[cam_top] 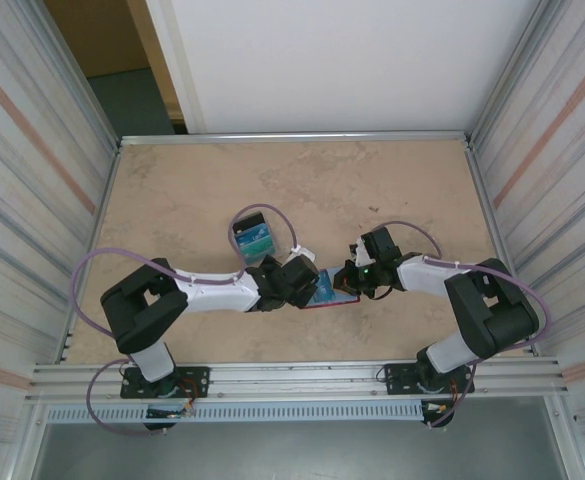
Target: Take the credit cards out of the card holder
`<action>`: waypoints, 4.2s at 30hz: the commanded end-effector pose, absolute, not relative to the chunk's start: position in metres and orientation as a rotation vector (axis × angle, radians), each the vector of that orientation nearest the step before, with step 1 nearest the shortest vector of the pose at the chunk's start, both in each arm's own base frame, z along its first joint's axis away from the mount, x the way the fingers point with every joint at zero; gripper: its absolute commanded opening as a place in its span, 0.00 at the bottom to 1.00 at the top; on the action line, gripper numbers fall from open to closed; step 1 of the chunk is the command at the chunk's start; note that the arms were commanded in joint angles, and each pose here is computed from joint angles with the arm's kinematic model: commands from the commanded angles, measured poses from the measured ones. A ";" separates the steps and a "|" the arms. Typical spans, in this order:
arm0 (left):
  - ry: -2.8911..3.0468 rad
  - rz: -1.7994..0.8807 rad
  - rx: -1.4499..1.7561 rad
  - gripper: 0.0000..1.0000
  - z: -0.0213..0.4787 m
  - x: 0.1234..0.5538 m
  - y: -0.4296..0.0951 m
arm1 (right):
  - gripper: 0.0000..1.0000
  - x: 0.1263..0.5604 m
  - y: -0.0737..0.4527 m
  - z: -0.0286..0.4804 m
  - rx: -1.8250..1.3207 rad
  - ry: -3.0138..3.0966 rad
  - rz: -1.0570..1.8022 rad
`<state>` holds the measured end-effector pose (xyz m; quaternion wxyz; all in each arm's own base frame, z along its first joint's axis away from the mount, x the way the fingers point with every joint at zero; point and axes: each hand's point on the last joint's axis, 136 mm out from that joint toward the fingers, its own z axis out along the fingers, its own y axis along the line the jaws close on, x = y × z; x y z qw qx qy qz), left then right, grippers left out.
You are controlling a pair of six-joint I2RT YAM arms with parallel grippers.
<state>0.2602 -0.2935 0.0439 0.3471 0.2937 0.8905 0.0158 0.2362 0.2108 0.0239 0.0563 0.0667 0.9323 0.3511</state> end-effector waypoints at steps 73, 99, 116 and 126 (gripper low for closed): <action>2.333 0.010 0.836 0.99 0.039 0.266 -0.303 | 0.00 0.240 0.174 0.037 0.276 2.783 0.877; 1.976 -0.358 0.750 0.98 0.197 0.261 -0.286 | 0.00 0.227 0.227 0.162 -0.496 2.414 0.940; 1.761 -0.851 1.162 0.81 0.224 0.211 -0.270 | 0.00 0.196 0.284 0.207 -1.065 2.162 1.090; 1.756 -0.926 1.378 0.56 0.211 0.199 -0.293 | 0.00 0.183 0.298 0.216 -1.209 2.108 1.094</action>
